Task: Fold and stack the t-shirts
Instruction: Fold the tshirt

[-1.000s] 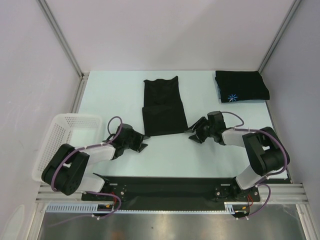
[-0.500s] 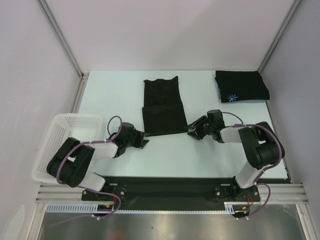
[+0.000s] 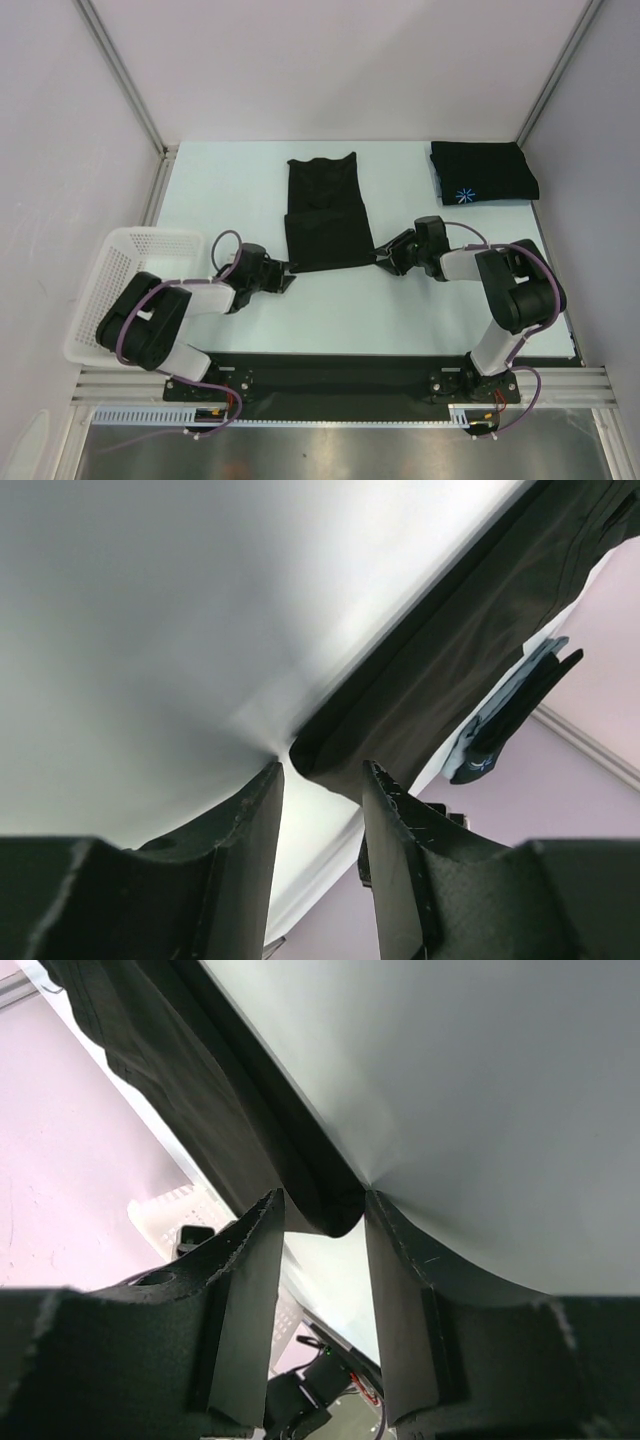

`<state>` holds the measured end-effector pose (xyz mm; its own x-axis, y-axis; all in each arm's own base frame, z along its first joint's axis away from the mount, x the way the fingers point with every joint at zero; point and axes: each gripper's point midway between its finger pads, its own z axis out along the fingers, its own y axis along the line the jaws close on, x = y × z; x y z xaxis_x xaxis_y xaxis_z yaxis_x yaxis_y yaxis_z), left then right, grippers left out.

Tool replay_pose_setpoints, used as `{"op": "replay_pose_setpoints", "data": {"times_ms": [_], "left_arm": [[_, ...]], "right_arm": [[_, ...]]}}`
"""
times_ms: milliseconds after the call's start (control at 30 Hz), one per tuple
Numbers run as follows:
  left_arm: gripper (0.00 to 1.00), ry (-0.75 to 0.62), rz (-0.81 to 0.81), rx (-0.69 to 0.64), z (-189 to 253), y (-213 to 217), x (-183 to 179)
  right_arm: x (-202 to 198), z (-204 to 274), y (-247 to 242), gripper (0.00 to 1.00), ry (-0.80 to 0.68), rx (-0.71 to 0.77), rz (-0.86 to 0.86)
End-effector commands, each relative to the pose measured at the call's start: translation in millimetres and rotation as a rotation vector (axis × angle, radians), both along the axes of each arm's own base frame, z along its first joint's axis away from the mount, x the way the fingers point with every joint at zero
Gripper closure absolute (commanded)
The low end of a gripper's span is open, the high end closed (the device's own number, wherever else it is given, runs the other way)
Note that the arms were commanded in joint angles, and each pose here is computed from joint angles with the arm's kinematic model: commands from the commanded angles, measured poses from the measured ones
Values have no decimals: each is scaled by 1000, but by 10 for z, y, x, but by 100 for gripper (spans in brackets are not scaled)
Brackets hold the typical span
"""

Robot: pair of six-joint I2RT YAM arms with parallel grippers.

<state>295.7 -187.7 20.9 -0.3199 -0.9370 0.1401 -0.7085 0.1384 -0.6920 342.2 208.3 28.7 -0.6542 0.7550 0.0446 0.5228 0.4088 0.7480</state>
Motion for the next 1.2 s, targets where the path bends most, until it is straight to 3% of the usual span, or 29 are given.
{"op": "replay_pose_setpoints", "data": {"times_ms": [0, 133, 200, 233, 267, 400, 633, 1167], "left_arm": [[57, 68, 40, 84, -252, 212, -73], [64, 67, 38, 77, -271, 208, -65], [71, 66, 33, 77, -282, 206, -58], [72, 62, 31, 78, -275, 200, -44], [74, 60, 28, 81, -283, 203, -40], [99, 67, -60, 86, -267, 132, -49], [100, 73, -180, 187, -163, 184, -203], [100, 73, -261, 190, -225, 374, -1036]], "right_arm": [[-61, -145, -45, 57, 55, -54, -16], [-72, -169, -7, 59, 62, -50, -6], [-81, -206, 6, 65, 72, -49, 0], [-72, -200, 7, 69, 69, -49, -1], [-75, -210, 11, 80, 70, -50, 1], [-107, -194, 32, 100, 75, -51, 21], [-323, -35, -32, 100, 64, -97, 49], [-1408, -102, -90, 100, 94, -104, 74]]}}
